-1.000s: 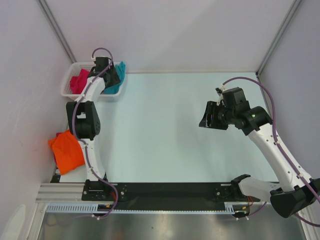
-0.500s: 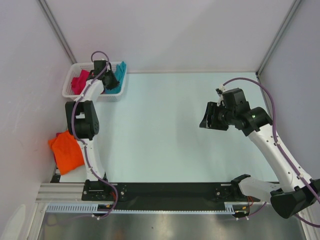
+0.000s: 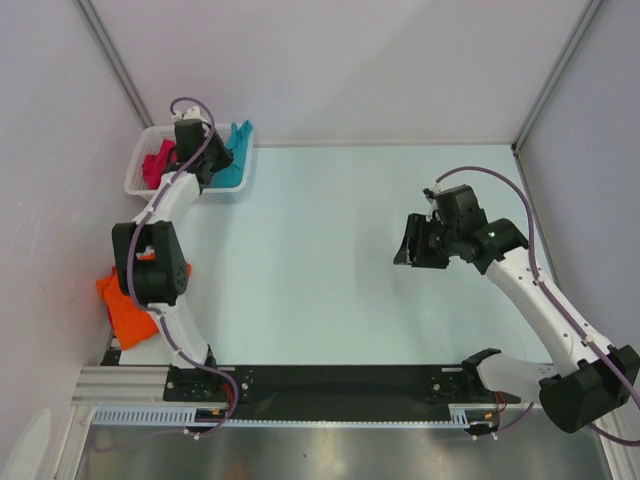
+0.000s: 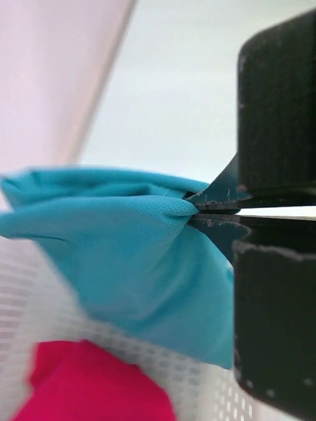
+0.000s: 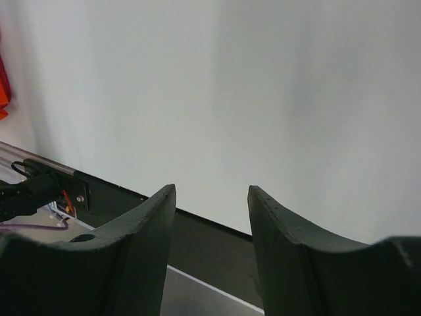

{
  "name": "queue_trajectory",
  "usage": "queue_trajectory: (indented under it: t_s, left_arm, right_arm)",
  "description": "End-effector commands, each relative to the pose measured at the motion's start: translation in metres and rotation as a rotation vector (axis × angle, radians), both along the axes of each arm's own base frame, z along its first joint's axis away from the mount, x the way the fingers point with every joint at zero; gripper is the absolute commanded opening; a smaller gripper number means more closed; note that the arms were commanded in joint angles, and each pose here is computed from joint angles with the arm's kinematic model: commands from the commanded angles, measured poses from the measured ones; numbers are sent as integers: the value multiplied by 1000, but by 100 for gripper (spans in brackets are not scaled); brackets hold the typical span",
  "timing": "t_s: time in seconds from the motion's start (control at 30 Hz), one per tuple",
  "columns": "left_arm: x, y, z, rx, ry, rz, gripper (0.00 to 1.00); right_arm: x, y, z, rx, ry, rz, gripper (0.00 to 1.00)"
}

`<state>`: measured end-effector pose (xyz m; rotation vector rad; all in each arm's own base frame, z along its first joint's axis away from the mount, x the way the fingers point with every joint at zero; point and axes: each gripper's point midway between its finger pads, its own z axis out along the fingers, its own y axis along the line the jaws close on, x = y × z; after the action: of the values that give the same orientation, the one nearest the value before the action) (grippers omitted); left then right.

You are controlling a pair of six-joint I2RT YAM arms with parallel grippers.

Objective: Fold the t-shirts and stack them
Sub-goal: Grab crumpled tshirt from bin with the left arm, then move the tshirt to the center of the board

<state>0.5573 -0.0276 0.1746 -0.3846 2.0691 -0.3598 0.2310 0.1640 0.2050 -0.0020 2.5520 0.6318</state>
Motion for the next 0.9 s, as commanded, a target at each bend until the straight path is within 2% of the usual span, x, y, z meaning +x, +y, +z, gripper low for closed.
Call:
queue_trajectory:
  t_s: [0.0, 0.07, 0.1, 0.2, 0.27, 0.87]
  left_arm:
    - [-15, -17, 146, 11, -404, -100, 0]
    - [-29, -28, 178, -14, -474, -156, 0]
    - [-37, -44, 191, -48, -499, -249, 0]
    - [-62, -73, 206, -160, -513, -405, 0]
    - [-89, -102, 231, -241, -587, -518, 0]
    - [-86, -99, 212, -219, -524, -485, 0]
  right_arm:
    - [7, 10, -1, 42, -17, 13, 53]
    - [7, 10, -4, 36, -9, 12, 53]
    - [8, 11, -6, 35, -6, 12, 53]
    - [9, 14, -8, 46, -8, 15, 53]
    - [10, 18, -10, 54, -5, 19, 53]
    - [12, 17, -17, -6, 0, -11, 53]
